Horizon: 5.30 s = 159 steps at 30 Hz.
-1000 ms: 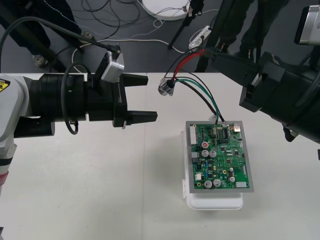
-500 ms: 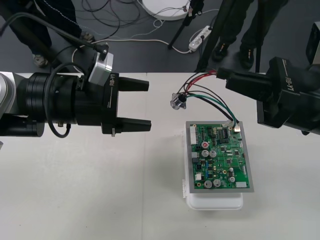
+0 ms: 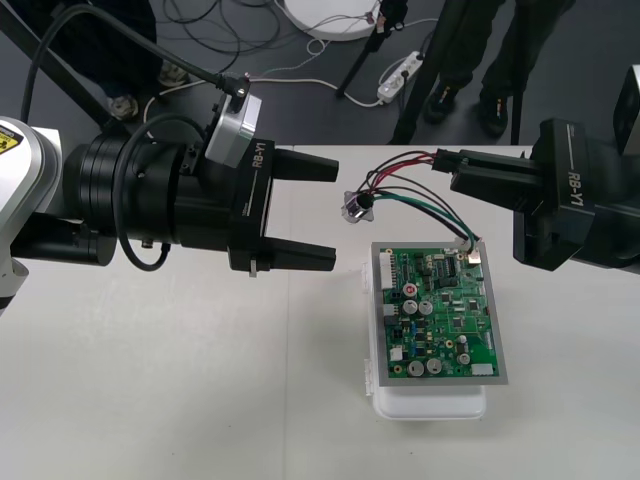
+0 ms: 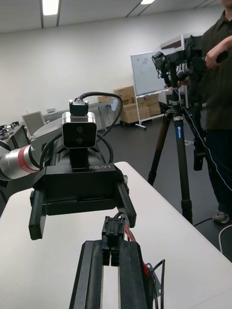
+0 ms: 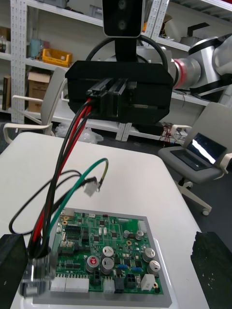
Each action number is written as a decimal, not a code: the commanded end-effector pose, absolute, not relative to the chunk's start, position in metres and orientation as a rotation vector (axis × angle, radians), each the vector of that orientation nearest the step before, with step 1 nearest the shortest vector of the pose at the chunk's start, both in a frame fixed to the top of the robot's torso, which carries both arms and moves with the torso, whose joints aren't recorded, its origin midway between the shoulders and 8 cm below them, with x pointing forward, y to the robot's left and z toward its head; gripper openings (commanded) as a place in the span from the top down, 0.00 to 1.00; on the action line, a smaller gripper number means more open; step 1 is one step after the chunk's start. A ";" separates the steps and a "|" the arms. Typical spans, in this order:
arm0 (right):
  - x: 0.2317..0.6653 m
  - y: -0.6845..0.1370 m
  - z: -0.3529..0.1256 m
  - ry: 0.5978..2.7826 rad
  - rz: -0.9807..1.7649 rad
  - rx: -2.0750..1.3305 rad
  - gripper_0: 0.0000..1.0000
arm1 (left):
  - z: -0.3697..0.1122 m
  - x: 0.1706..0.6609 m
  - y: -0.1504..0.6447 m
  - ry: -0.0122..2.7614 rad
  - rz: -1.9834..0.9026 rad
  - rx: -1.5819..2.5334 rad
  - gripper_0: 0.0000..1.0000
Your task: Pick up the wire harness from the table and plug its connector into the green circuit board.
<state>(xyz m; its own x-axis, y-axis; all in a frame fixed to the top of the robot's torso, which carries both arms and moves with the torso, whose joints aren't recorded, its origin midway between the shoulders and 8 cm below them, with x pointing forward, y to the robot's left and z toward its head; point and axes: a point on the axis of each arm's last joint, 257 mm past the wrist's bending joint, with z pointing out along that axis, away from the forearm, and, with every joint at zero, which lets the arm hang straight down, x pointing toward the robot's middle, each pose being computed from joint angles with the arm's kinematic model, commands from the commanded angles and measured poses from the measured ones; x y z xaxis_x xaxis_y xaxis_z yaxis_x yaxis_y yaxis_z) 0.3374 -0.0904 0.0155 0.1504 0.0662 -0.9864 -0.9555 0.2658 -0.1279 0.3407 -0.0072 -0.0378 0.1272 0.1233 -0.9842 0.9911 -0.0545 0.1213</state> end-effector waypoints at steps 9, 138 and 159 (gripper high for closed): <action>0.324 -0.078 0.019 1.006 0.901 -1.070 1.00 | 0.002 0.335 -0.015 0.933 -0.964 1.423 0.00; 0.307 -0.048 0.003 0.908 0.934 -1.091 0.00 | 0.021 0.308 -0.043 0.911 -1.147 1.367 1.00; 0.312 -0.100 -0.036 1.008 0.909 -1.272 0.00 | -0.003 0.332 -0.012 1.007 -1.087 1.272 1.00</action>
